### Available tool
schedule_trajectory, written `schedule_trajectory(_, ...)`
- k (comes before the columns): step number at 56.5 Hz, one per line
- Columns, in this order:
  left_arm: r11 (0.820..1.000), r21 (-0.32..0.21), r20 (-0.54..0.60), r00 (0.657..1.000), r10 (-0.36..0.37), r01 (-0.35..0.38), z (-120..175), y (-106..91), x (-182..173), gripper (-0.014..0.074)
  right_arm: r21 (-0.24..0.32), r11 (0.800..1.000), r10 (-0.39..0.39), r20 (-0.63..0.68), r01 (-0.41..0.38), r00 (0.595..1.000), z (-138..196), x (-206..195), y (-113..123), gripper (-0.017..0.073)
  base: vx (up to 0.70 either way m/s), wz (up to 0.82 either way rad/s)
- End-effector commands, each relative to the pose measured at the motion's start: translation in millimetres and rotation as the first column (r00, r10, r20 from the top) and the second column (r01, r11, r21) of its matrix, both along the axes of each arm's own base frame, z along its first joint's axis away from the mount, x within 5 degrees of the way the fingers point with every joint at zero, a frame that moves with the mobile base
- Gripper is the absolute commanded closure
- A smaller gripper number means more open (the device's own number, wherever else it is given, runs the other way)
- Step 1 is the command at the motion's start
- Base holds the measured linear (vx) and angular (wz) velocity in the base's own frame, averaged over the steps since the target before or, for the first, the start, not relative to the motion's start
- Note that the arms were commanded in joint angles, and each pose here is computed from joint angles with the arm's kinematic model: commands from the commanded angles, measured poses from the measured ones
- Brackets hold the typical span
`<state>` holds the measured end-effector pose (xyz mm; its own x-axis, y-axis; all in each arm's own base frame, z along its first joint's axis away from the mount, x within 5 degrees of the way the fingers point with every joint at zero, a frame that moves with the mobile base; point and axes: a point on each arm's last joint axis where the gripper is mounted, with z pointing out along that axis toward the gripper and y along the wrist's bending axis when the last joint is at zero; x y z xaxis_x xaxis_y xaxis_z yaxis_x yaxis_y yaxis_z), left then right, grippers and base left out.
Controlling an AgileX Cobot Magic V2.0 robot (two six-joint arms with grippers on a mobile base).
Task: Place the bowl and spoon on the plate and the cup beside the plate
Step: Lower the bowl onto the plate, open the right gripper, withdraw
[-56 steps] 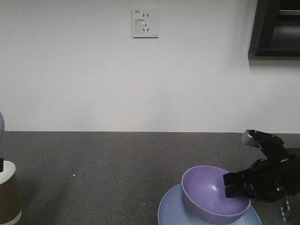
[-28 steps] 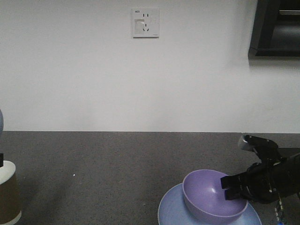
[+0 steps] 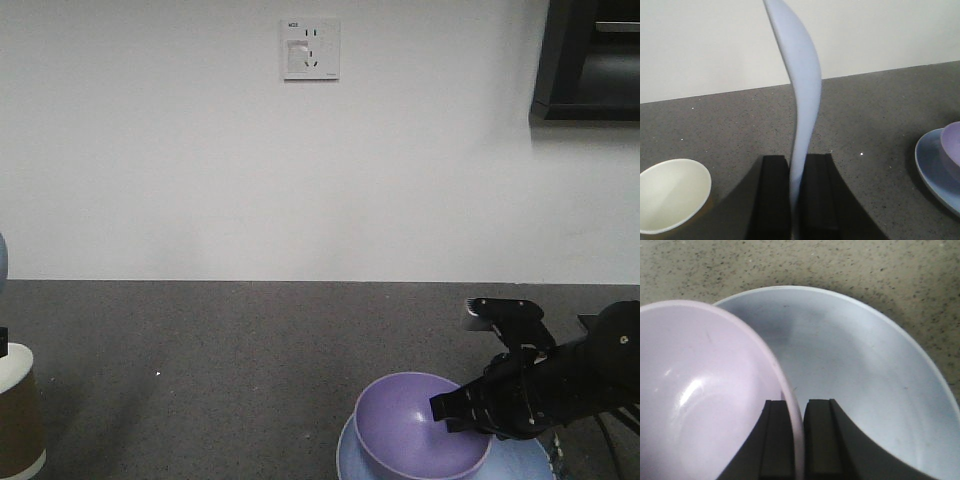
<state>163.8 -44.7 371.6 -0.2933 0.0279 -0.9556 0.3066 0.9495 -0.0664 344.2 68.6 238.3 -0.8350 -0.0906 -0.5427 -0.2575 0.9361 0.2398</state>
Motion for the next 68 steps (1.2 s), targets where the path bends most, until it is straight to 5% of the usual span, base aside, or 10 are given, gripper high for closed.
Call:
schedule_trajectory(1,0.999,-0.048,0.083,0.996,0.019,-0.015,14.7,0.2,-0.1,0.0596,0.017,0.999,-0.039,0.106,0.037,0.994,20.0,7.5,-1.9,0.0567,0.0,0.0)
schedule_trajectory(15,0.999,-0.042,0.075,0.997,0.014,-0.011,13.9,0.0,-0.4,0.0594,0.008,0.999,-0.033,0.095,0.033,0.995,11.9,11.3,-1.6,0.0473,0.0,0.0)
schedule_trajectory(36,0.999,-0.041,0.072,0.997,0.013,-0.01,13.6,-0.1,-0.5,0.0594,0.002,0.999,-0.032,0.141,0.032,0.99,20.8,10.0,-2.6,0.0015,0.0,0.0)
schedule_trajectory(44,0.999,-0.036,0.051,0.999,0.004,-0.002,11.7,-0.7,-1.1,0.0594,-0.01,1.0,-0.018,0.225,0.021,0.974,48.1,3.4,-4.3,-0.0059,0.0,0.0)
schedule_trajectory(56,1.0,-0.003,0.003,1.0,-0.024,0.024,14.7,-2.5,-1.4,0.0594,-0.046,0.999,0.006,0.379,0.012,0.926,104.9,-30.4,-10.8,0.0045,0.0,0.0)
schedule_trajectory(68,0.996,0.058,-0.064,0.996,-0.064,0.067,38.8,-8.3,16.1,0.0594,-0.076,0.996,-0.004,0.467,0.045,0.884,132.6,-76.0,-20.7,0.0576,0.0,0.0)
